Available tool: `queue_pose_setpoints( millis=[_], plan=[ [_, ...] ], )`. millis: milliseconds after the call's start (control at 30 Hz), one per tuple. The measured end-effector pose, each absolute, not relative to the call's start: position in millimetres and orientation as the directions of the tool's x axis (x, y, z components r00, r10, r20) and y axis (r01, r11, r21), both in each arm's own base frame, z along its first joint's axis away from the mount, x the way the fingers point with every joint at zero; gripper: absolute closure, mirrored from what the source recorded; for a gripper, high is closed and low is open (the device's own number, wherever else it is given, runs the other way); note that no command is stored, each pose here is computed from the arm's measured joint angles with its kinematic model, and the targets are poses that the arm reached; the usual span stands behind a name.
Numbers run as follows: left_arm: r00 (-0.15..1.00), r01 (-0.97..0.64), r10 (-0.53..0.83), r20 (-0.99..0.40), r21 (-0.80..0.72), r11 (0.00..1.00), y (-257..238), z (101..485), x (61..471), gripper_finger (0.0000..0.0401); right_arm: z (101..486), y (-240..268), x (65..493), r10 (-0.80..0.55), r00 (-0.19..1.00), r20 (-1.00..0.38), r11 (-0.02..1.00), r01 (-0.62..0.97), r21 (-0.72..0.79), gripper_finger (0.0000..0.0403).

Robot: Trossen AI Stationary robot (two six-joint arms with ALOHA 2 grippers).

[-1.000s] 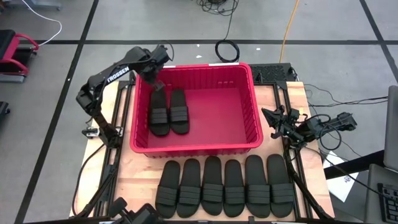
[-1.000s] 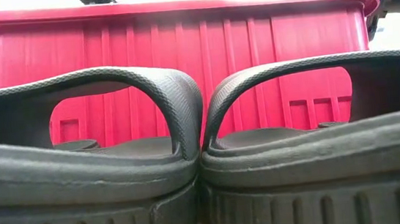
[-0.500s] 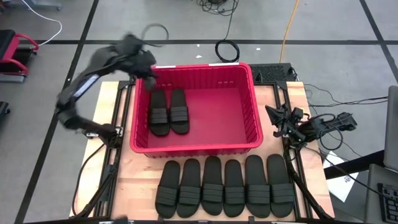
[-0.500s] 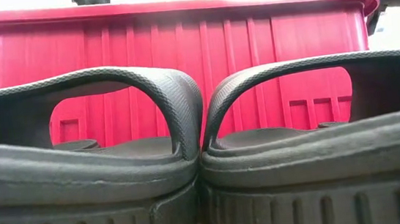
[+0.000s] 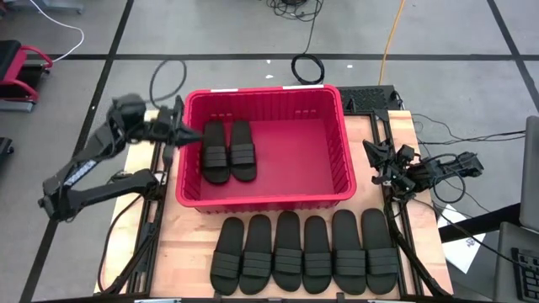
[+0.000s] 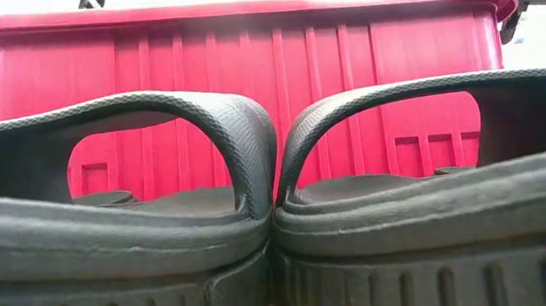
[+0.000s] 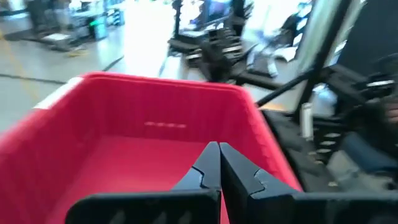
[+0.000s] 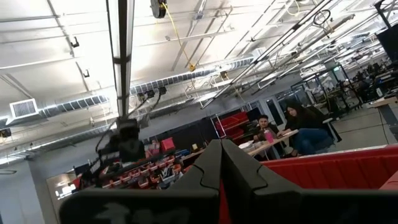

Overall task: Pick and place slides into bin
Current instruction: Put the slipper into the bin

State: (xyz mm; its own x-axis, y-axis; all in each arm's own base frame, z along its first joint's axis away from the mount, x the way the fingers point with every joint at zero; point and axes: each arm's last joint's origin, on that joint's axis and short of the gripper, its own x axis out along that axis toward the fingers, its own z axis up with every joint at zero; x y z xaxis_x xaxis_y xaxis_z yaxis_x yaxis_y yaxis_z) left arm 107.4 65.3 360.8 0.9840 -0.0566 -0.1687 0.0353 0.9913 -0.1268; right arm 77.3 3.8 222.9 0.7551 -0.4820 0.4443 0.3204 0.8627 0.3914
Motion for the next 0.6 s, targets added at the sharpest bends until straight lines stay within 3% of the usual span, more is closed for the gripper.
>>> queue_pose_setpoints(
  millis=[133, 233, 433, 500, 600],
  plan=[
    [0.987, 0.131, -0.142, -0.071, -0.141, 0.981, 55, 329, 109, 0.0401, 223, 4, 77, -0.483, 0.755, 0.444, 0.863, 0.321, 0.391, 0.0403],
    [0.992, 0.121, -0.124, -0.019, -0.115, 0.986, 50, 312, 109, 0.0401, 223, 4, 77, -0.484, 0.754, 0.444, 0.865, 0.337, 0.371, 0.0403],
    [0.986, 0.145, -0.157, -0.062, -0.169, 0.975, 45, 272, 106, 0.0401, 226, 2, 74, -0.534, 0.715, 0.451, 0.837, 0.369, 0.405, 0.0403],
    [0.985, 0.148, -0.162, -0.060, -0.191, 0.970, 44, 265, 104, 0.0401, 228, 1, 72, -0.543, 0.698, 0.467, 0.832, 0.369, 0.414, 0.0403],
    [0.992, 0.122, -0.115, 0.056, -0.155, 0.980, 40, 273, 99, 0.0401, 231, 0, 70, -0.552, 0.679, 0.483, 0.829, 0.386, 0.405, 0.0403]
  ],
)
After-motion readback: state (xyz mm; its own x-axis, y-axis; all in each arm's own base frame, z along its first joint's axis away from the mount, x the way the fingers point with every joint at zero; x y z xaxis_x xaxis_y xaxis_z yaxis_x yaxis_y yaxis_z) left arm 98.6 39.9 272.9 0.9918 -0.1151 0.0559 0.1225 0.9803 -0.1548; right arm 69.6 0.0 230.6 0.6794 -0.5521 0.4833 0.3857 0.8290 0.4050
